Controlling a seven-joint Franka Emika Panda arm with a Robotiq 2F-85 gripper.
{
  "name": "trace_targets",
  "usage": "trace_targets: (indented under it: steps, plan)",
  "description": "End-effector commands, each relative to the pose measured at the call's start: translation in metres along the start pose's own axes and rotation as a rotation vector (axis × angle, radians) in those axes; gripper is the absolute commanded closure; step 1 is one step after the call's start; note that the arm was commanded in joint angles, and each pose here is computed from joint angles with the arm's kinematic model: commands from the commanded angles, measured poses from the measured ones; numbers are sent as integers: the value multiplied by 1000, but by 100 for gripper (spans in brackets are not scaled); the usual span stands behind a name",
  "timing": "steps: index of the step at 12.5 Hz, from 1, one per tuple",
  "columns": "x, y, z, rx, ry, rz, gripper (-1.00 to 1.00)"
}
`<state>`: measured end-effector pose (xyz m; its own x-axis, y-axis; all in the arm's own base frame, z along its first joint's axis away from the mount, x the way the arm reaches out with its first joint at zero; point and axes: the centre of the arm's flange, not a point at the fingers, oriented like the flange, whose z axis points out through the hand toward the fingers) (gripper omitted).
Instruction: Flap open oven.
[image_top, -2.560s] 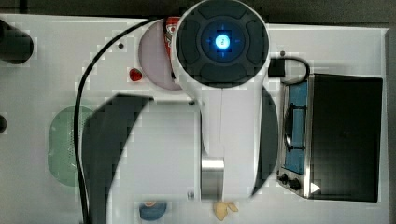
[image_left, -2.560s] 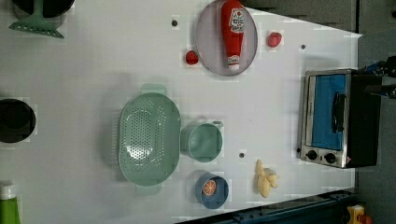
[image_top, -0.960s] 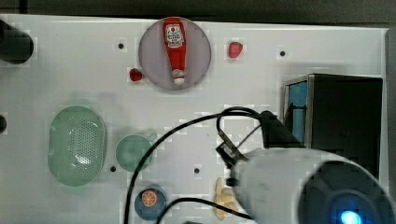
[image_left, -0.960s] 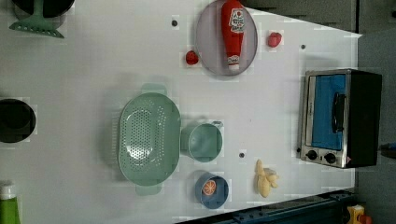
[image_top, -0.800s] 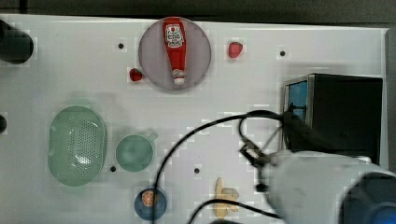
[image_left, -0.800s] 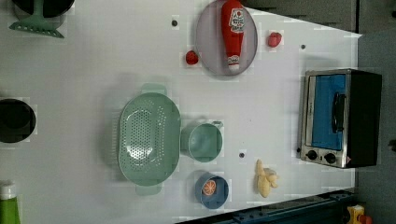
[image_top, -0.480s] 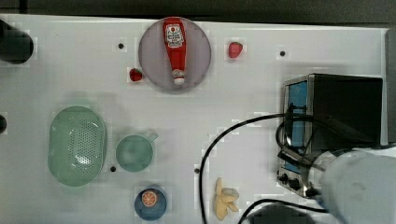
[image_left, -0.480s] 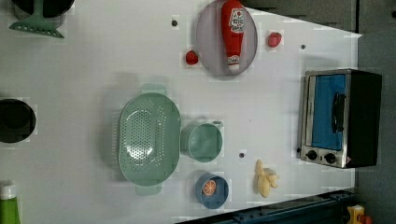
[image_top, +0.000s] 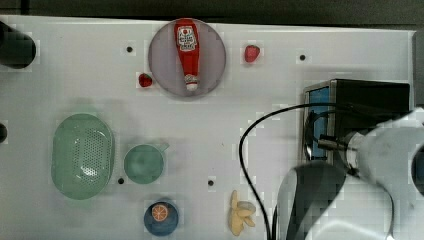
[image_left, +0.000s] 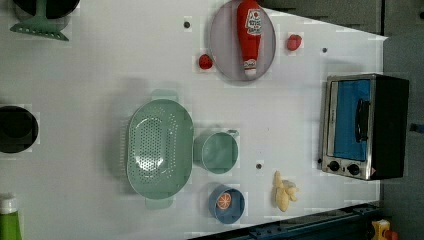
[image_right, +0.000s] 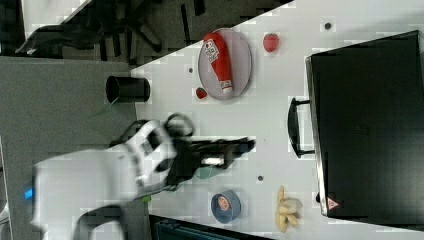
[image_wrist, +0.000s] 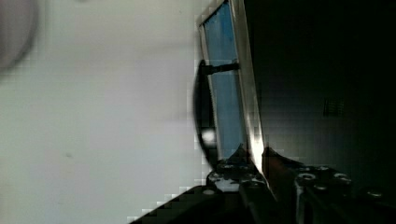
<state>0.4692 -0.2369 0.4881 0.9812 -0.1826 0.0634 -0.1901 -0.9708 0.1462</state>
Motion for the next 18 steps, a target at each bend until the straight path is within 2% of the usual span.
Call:
trace_targets:
  steps: [1,7,10,11,14,18]
  plan:
    - [7,8,40,-16,-31,-152,65]
    - [12,-2,126,-37,-92,-170,65]
    - [15,-9,157,-59,-49,-187,65]
    - [13,-9,164,-61,-47,-188,65]
    - [8,-12,179,-59,-74,-179,65]
    - [10,-34,182,-83,-84,-193,65]
